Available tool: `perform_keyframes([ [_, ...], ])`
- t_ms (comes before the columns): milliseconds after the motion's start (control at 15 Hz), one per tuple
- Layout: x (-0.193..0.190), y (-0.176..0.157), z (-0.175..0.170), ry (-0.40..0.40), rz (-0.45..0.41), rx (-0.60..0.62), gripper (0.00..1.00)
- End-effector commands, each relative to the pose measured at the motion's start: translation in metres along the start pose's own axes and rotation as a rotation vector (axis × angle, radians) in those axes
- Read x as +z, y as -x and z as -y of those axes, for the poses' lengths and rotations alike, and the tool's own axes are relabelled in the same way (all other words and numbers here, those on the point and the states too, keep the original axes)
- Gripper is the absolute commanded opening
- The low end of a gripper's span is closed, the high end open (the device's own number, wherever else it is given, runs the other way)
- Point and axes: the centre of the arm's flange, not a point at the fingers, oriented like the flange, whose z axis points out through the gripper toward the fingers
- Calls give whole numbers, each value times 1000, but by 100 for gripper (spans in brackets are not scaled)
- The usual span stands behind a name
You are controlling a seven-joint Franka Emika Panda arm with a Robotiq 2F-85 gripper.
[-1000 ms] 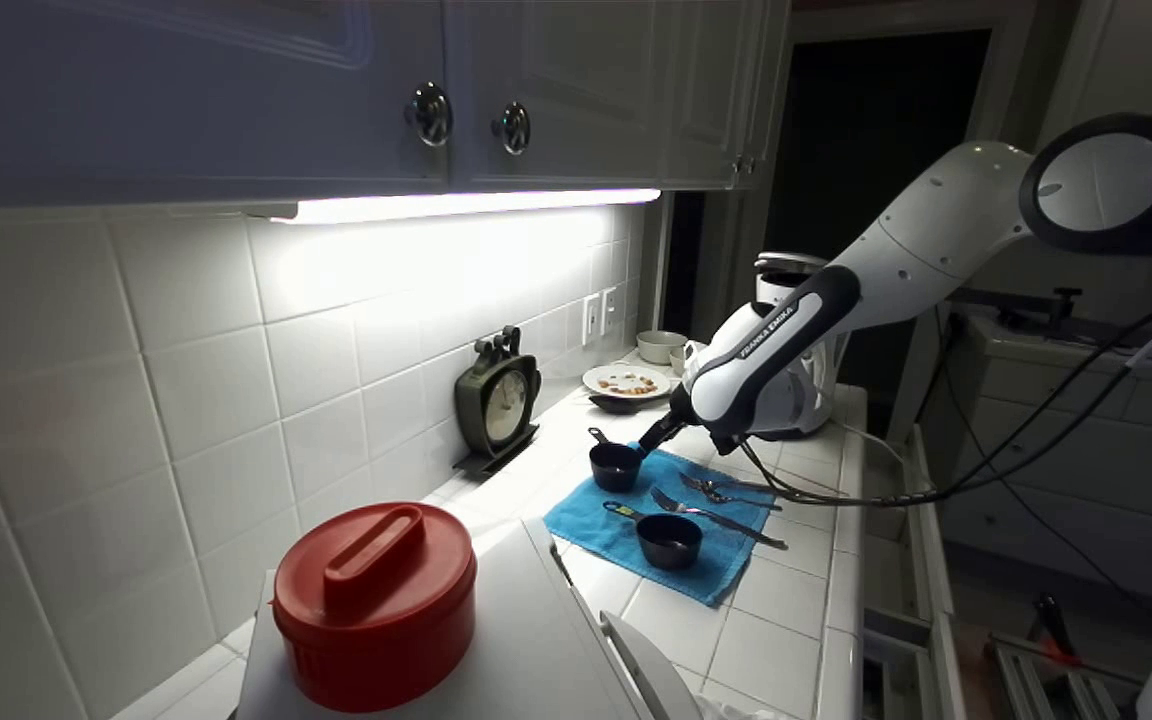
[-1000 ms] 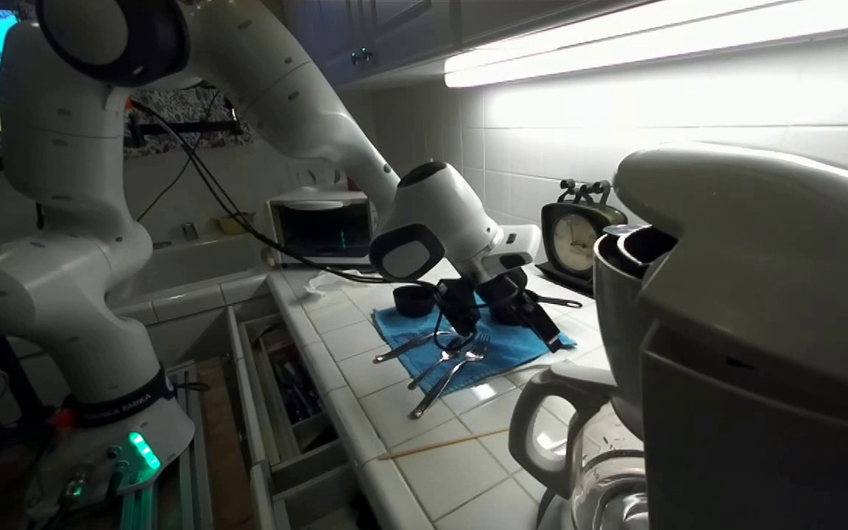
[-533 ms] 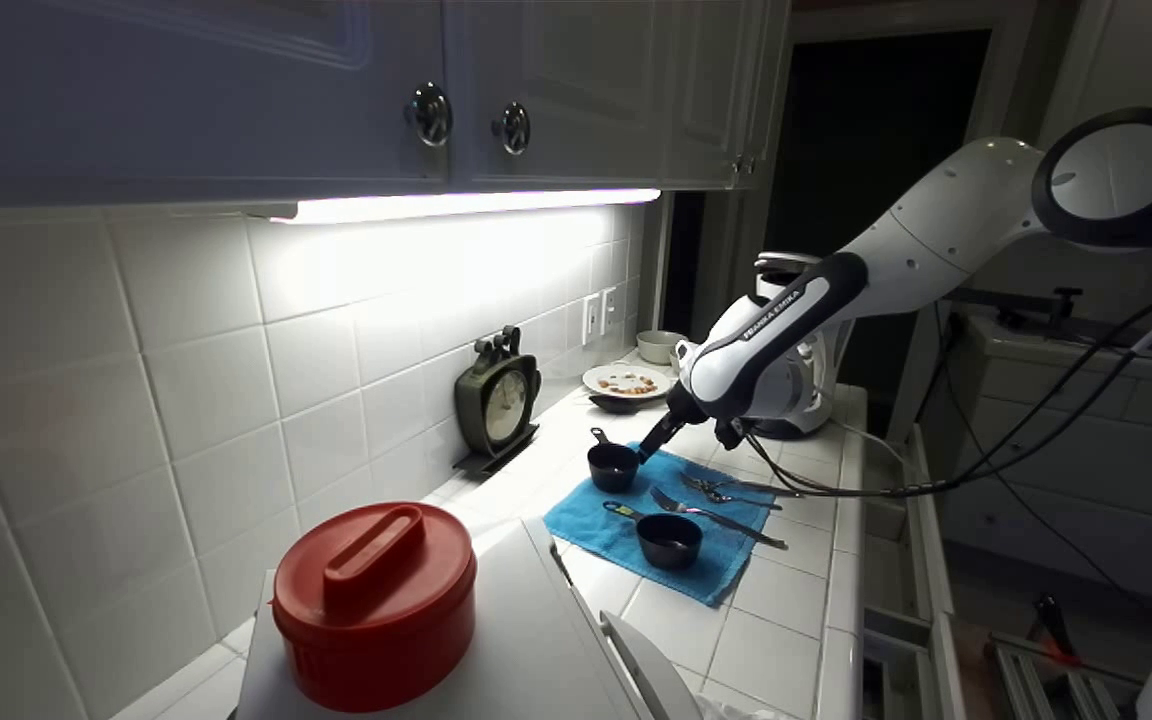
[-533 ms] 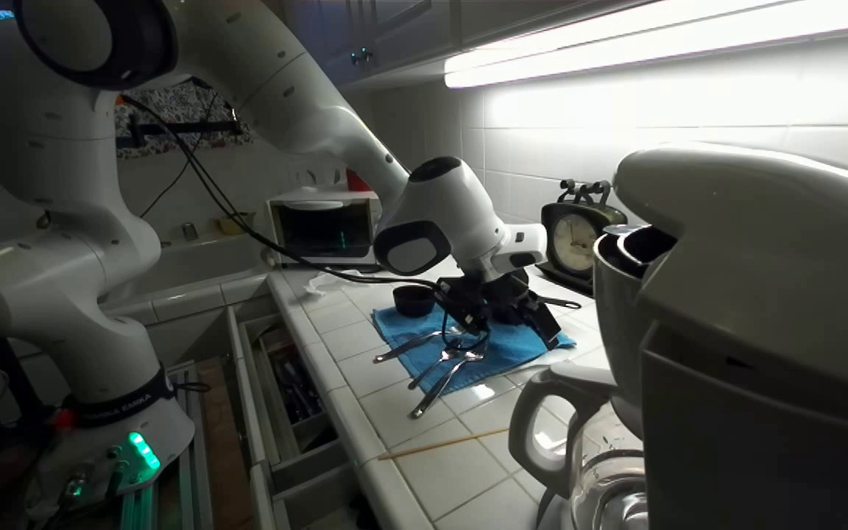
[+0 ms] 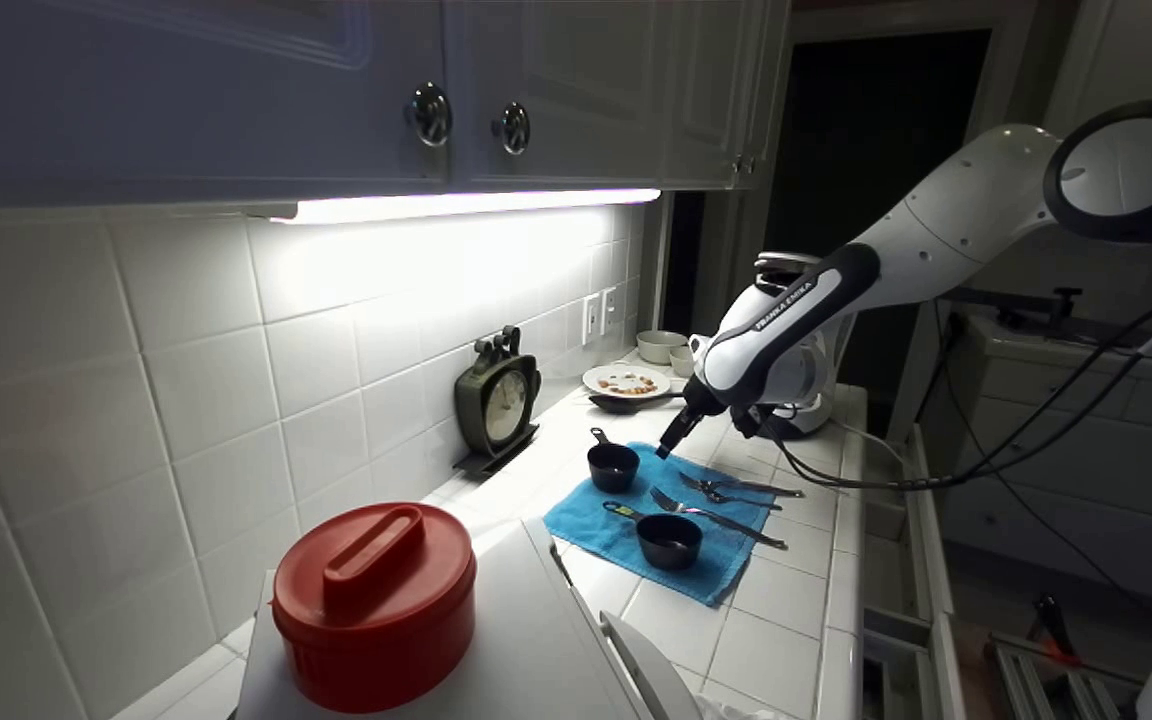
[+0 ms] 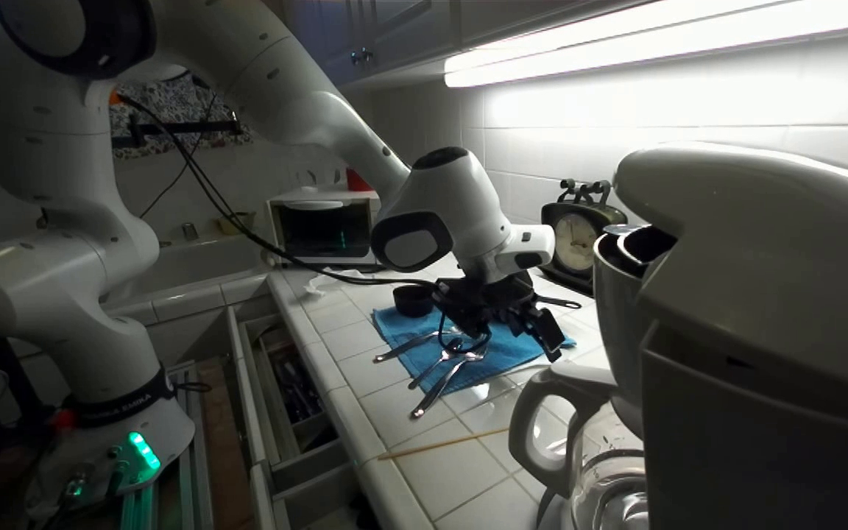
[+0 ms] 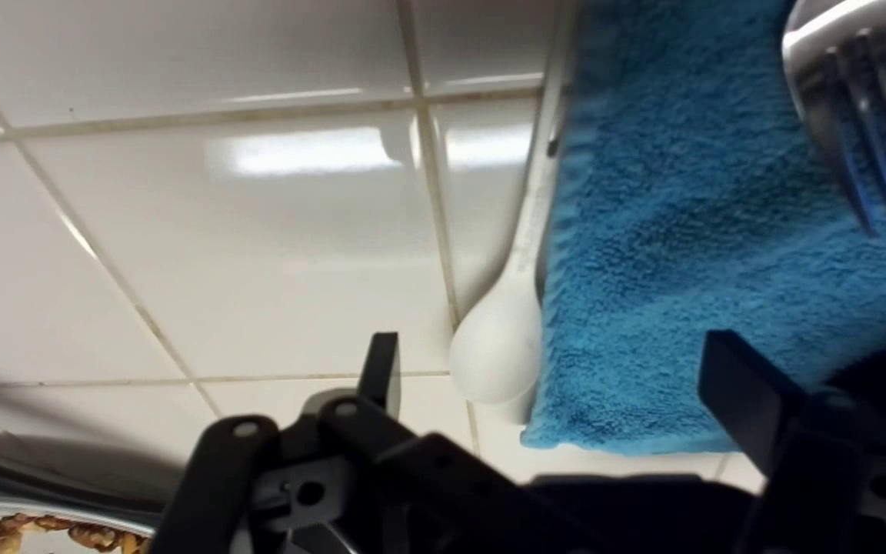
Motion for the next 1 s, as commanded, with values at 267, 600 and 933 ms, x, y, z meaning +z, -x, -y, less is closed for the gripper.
perform_keyframes([
  [267, -7, 5, -9, 76, 69, 28, 100],
  [600, -4, 11, -12, 108, 106, 42, 100],
  [933, 5, 13, 3, 80, 139, 31, 100],
])
